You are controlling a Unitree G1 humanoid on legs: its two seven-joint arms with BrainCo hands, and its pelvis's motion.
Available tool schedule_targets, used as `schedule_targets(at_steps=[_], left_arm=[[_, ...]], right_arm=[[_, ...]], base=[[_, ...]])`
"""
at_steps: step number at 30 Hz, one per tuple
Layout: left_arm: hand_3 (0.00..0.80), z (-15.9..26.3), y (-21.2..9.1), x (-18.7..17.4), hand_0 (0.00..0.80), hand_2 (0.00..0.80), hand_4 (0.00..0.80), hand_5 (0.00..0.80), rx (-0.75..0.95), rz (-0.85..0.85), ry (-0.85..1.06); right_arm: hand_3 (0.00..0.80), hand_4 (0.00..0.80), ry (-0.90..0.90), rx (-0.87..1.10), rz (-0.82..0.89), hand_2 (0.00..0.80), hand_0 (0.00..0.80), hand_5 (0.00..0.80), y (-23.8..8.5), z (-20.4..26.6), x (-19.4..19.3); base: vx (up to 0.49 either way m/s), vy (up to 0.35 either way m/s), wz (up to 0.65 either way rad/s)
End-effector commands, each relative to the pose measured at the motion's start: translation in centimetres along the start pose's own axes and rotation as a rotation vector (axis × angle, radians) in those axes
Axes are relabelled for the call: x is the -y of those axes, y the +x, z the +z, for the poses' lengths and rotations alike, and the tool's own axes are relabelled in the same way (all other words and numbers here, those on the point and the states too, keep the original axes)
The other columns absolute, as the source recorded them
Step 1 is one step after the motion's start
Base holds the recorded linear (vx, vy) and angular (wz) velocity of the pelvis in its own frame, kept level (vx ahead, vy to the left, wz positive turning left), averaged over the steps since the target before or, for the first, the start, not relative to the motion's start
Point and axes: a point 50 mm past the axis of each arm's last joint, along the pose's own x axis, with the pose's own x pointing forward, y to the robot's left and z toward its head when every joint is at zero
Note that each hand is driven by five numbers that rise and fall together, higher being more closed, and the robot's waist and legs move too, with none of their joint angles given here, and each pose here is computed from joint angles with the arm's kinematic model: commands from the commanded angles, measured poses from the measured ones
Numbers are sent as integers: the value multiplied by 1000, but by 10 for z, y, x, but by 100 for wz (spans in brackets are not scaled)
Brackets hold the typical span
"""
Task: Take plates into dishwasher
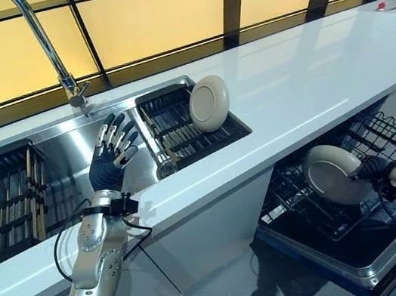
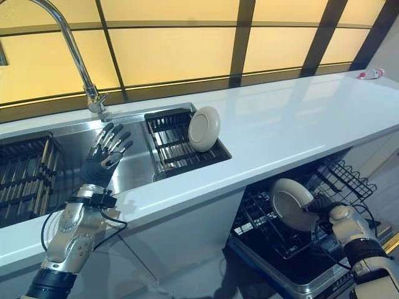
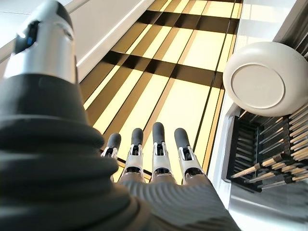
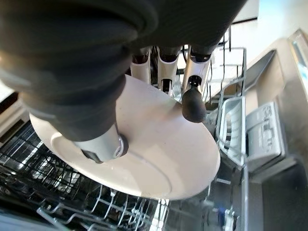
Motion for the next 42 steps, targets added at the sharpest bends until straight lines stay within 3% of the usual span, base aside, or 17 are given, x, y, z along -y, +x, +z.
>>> schedule_targets(at_steps=[1,26,28,29,42], left_arm=[[0,16,24,16,0,0,0,0,96,-85,37],[0,20,19,15,0,0,0,0,116,-84,28],[0,20,19,14,0,0,0,0,115,-84,27],[0,20,18,14,0,0,0,0,116,-82,25],[0,22,12,10,0,0,0,0,137,-53,34]], right_arm=[[800,800,41,38,-102,800,800,800,3,33,32],[800,800,-39,-27,0,800,800,800,19,27,-14],[464,464,-37,-20,-11,464,464,464,19,27,-14],[0,0,-35,-10,-32,0,0,0,18,28,-11],[0,0,-51,45,-149,0,0,0,6,23,0]], base=[[-14,-25,8],[-14,-13,5],[0,0,0],[0,0,0],[0,0,0]])
